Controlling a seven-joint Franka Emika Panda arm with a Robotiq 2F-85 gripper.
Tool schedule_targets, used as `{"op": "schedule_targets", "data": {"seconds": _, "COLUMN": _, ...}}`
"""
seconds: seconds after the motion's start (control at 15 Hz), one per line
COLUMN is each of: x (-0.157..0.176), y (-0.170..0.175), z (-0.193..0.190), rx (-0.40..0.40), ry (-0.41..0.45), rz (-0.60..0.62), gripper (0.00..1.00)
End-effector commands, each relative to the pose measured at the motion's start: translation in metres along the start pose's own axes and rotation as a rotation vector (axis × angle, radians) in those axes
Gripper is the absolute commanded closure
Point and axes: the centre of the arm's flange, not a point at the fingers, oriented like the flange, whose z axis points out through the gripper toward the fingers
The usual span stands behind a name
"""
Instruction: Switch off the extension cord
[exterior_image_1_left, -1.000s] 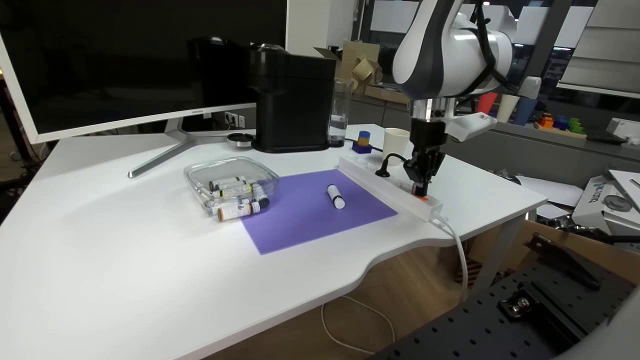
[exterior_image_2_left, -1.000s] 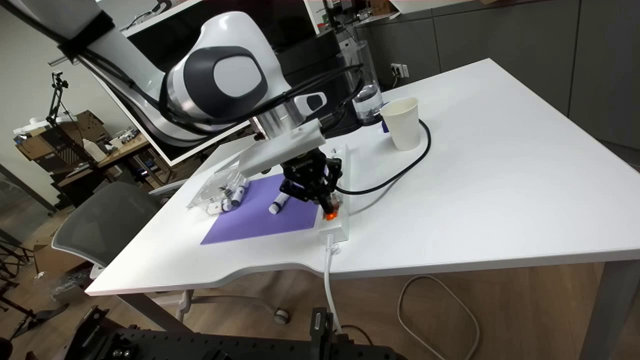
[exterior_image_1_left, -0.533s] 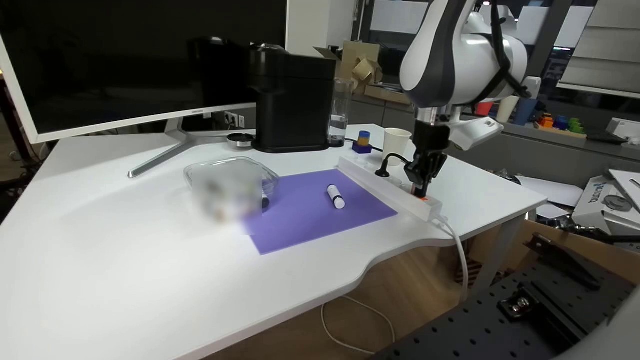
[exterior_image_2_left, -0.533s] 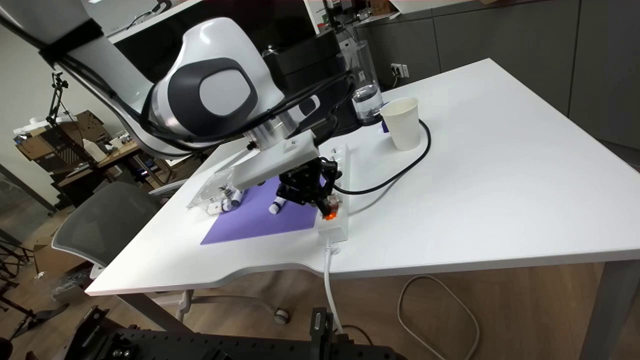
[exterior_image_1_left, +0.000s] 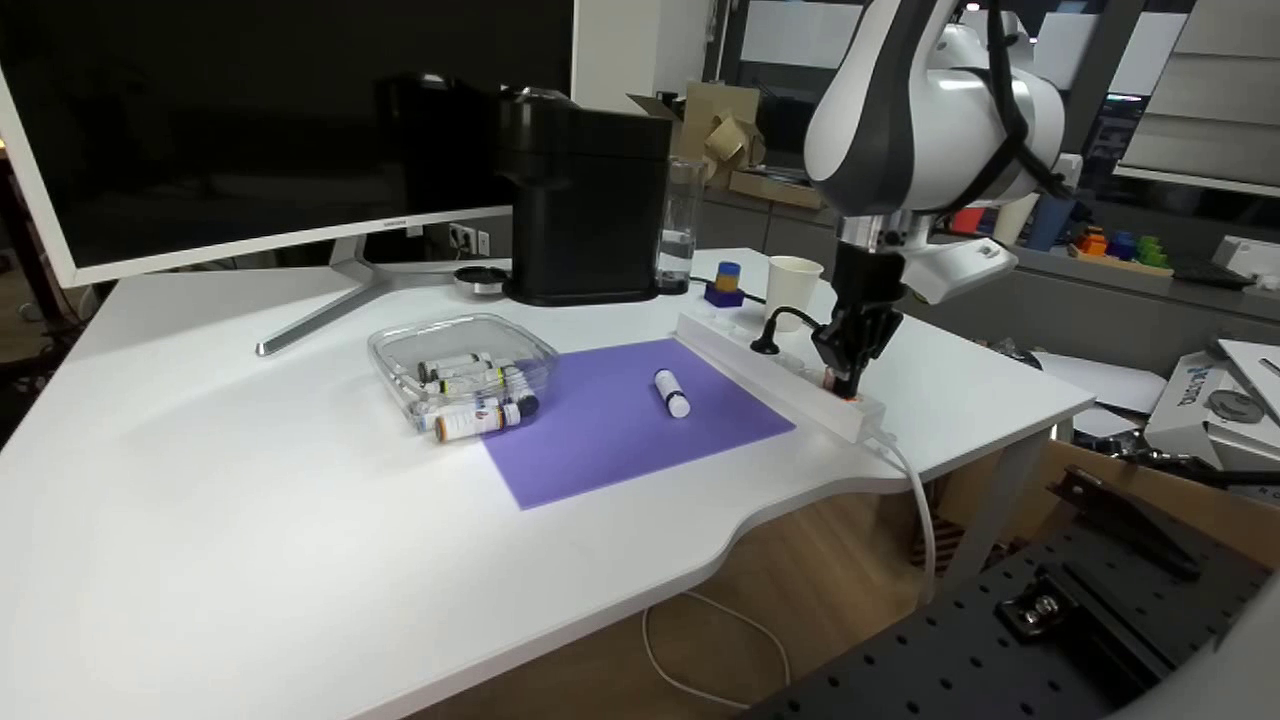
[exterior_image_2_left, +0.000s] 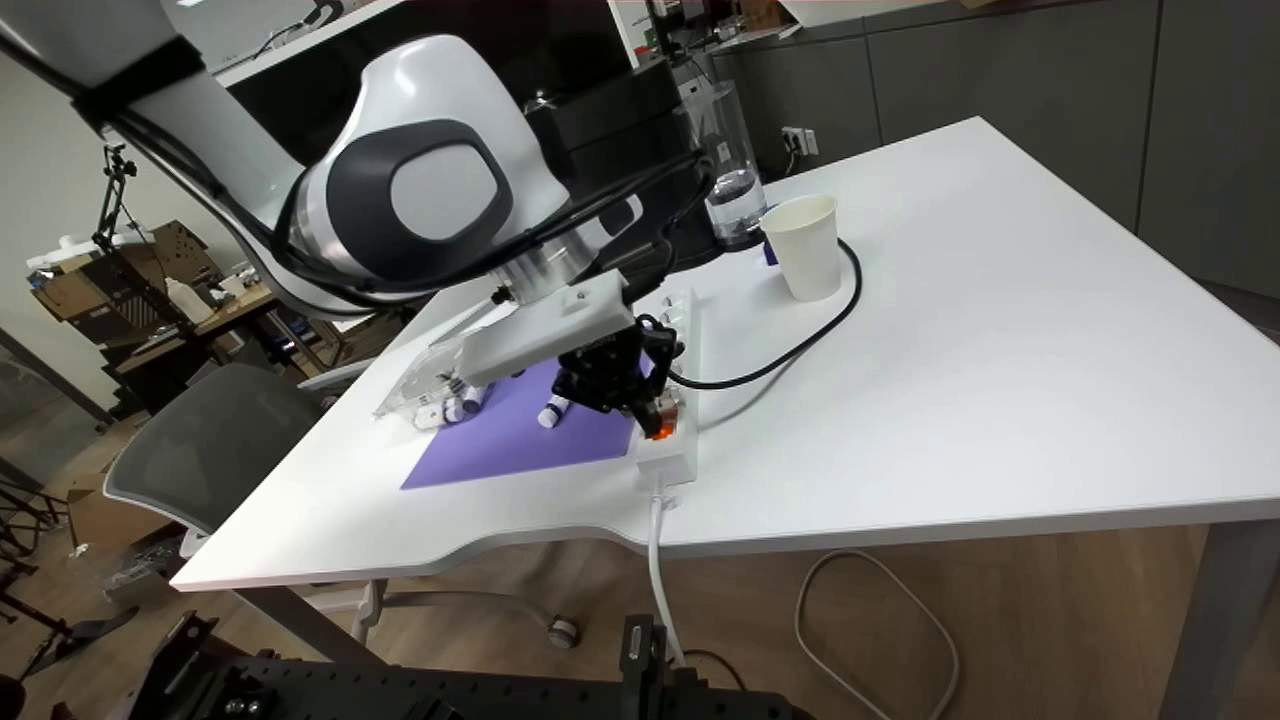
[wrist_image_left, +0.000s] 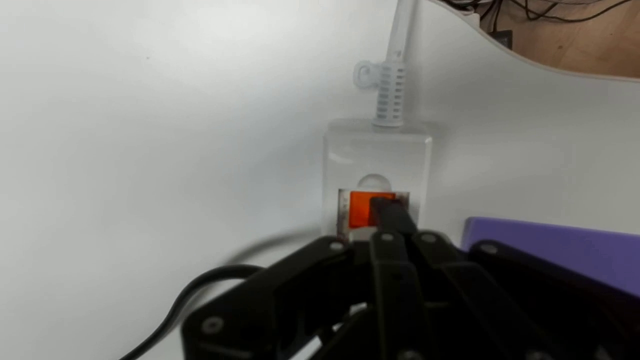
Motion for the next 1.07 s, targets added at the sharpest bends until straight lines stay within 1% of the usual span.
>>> {"op": "schedule_targets", "data": {"seconds": 0.0, "x": 0.000, "y": 0.009, "z": -0.005, "rx": 0.020, "ry": -0.019, "rz": 0.052, "gripper": 1.00}}
{"op": "schedule_targets", "data": {"seconds": 0.33, "x": 0.003, "y": 0.011, "z": 0.003, "rx": 0.037, "ry": -0.060, "rz": 0.060, "gripper": 1.00}}
{"op": "schedule_targets", "data": {"seconds": 0.6, "x": 0.012, "y": 0.015, "z": 0.010, "rx": 0.033, "ry": -0.080, "rz": 0.057, "gripper": 1.00}}
{"op": "schedule_targets", "data": {"seconds": 0.73, "x": 0.017, "y": 0.018, "z": 0.020, "rx": 0.035, "ry": -0.102, "rz": 0.060, "gripper": 1.00}}
{"op": "schedule_targets", "data": {"seconds": 0.87, "x": 0.020, "y": 0.021, "z": 0.030, "rx": 0.023, "ry": -0.119, "rz": 0.067, "gripper": 1.00}}
{"op": "schedule_targets", "data": {"seconds": 1.0, "x": 0.021, "y": 0.021, "z": 0.032, "rx": 0.017, "ry": -0.128, "rz": 0.074, "gripper": 1.00}}
